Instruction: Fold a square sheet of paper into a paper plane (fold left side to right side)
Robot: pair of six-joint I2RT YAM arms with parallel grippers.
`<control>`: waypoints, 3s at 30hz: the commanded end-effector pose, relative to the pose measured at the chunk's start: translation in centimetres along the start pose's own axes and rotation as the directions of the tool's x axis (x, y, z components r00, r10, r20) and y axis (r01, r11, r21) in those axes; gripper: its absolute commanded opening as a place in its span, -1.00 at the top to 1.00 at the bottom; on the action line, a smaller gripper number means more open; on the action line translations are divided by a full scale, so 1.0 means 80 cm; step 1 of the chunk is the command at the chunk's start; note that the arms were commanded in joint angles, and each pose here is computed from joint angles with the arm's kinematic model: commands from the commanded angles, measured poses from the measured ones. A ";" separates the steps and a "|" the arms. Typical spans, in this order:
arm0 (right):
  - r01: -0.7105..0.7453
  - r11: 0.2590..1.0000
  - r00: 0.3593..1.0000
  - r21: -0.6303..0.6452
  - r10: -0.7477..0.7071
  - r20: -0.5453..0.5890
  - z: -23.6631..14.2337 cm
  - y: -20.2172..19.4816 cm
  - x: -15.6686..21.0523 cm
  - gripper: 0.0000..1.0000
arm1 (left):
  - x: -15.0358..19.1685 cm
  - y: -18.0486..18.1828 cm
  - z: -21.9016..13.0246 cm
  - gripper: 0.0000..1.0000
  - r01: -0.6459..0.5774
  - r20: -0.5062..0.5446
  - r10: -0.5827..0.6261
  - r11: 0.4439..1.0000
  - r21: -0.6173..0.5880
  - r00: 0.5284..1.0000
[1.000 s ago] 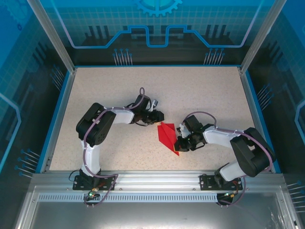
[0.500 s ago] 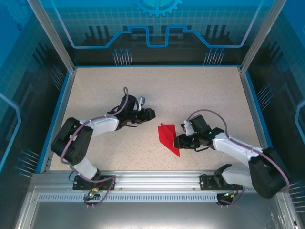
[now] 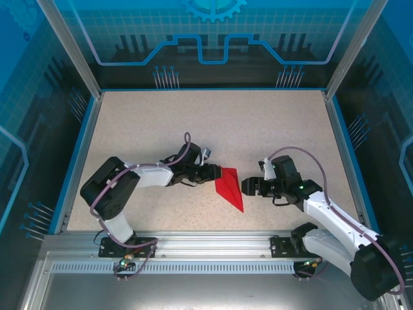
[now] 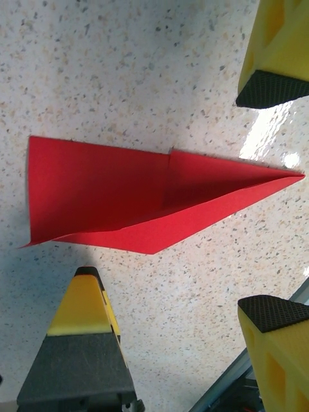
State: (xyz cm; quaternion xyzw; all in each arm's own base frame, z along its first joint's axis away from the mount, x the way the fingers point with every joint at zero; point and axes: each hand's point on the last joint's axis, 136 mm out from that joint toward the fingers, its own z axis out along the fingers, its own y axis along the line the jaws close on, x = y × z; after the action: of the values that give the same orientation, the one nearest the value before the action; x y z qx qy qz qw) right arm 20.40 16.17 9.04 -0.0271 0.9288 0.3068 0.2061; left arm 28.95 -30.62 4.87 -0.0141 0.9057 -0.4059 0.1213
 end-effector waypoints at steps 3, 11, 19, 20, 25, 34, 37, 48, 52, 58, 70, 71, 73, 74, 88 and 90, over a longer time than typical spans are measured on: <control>-0.039 0.999 0.999 0.024 0.039 -0.018 -0.003 -0.017 0.016 -0.60 | -0.004 -0.023 0.018 0.12 -0.018 -0.027 0.019 0.999 0.044 0.999; -0.045 0.999 0.999 0.013 0.045 -0.019 -0.006 -0.018 0.017 -0.66 | -0.006 -0.037 0.036 0.20 -0.029 -0.058 0.033 0.997 0.069 0.998; -0.056 0.998 0.998 -0.040 0.055 -0.019 -0.010 -0.010 0.016 -0.98 | -0.009 -0.043 0.046 0.28 -0.034 -0.071 0.040 0.996 0.087 0.997; -0.058 0.997 0.998 -0.047 0.057 -0.020 -0.010 -0.009 0.016 -0.98 | -0.009 -0.045 0.045 0.28 -0.037 -0.070 0.043 0.995 0.093 0.997; -0.069 0.996 0.997 -0.063 0.067 -0.025 -0.009 -0.009 0.016 -0.98 | -0.010 -0.048 0.041 0.09 -0.043 -0.065 0.049 0.995 0.095 0.997; -0.077 0.995 0.997 -0.060 0.075 -0.029 -0.008 -0.013 0.018 -0.98 | 0.000 -0.027 0.031 -0.02 0.049 -0.049 -0.048 0.998 0.033 0.998; -0.079 0.995 0.997 -0.060 0.077 -0.031 -0.007 -0.014 0.019 -0.98 | 0.002 -0.021 0.029 -0.02 0.097 -0.039 -0.096 0.995 0.019 0.995; -0.086 0.994 0.996 -0.063 0.083 -0.044 -0.003 -0.017 0.024 -0.99 | 0.008 -0.014 0.028 0.01 0.190 -0.034 -0.190 0.982 -0.013 0.981; -0.090 0.994 0.995 -0.063 0.087 -0.051 0.000 -0.018 0.026 -0.98 | 0.007 -0.016 0.022 -0.03 0.192 -0.020 -0.193 0.981 -0.022 0.981; -0.093 0.994 0.994 -0.065 0.089 -0.057 0.002 -0.019 0.026 -0.98 | 0.003 -0.023 0.006 -0.06 0.170 0.004 -0.170 0.985 -0.037 0.985; -0.093 0.993 0.994 -0.067 0.090 -0.056 0.002 -0.018 0.026 -0.98 | 0.010 -0.020 0.029 0.05 0.193 -0.033 -0.194 0.981 -0.036 0.980; -0.096 0.993 0.994 -0.065 0.093 -0.055 0.002 -0.019 0.026 -0.98 | 0.010 -0.020 0.030 0.07 0.196 -0.034 -0.198 0.980 -0.036 0.980; -0.096 0.993 0.994 -0.065 0.092 -0.056 0.002 -0.019 0.026 -0.98 | 0.010 -0.019 0.033 0.10 0.202 -0.037 -0.203 0.979 -0.039 0.978; -0.095 0.993 0.994 -0.065 0.092 -0.054 0.002 -0.018 0.025 -0.98 | 0.010 -0.020 0.035 0.12 0.204 -0.041 -0.205 0.978 -0.035 0.978; -0.092 0.994 0.994 -0.066 0.088 -0.059 0.002 -0.018 0.027 -0.98 | 0.000 -0.042 0.060 0.10 0.173 -0.082 -0.171 0.985 0.020 0.982; -0.091 0.994 0.994 -0.066 0.087 -0.059 0.002 -0.018 0.027 -0.98 | -0.002 -0.045 0.062 0.15 0.168 -0.084 -0.165 0.985 0.032 0.983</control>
State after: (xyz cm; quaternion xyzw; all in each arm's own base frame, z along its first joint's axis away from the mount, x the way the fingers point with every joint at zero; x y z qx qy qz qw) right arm 18.86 15.35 7.36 -0.0002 0.9247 0.3420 0.1674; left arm 29.91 -35.52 3.87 -0.0867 0.9036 -0.4159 0.0553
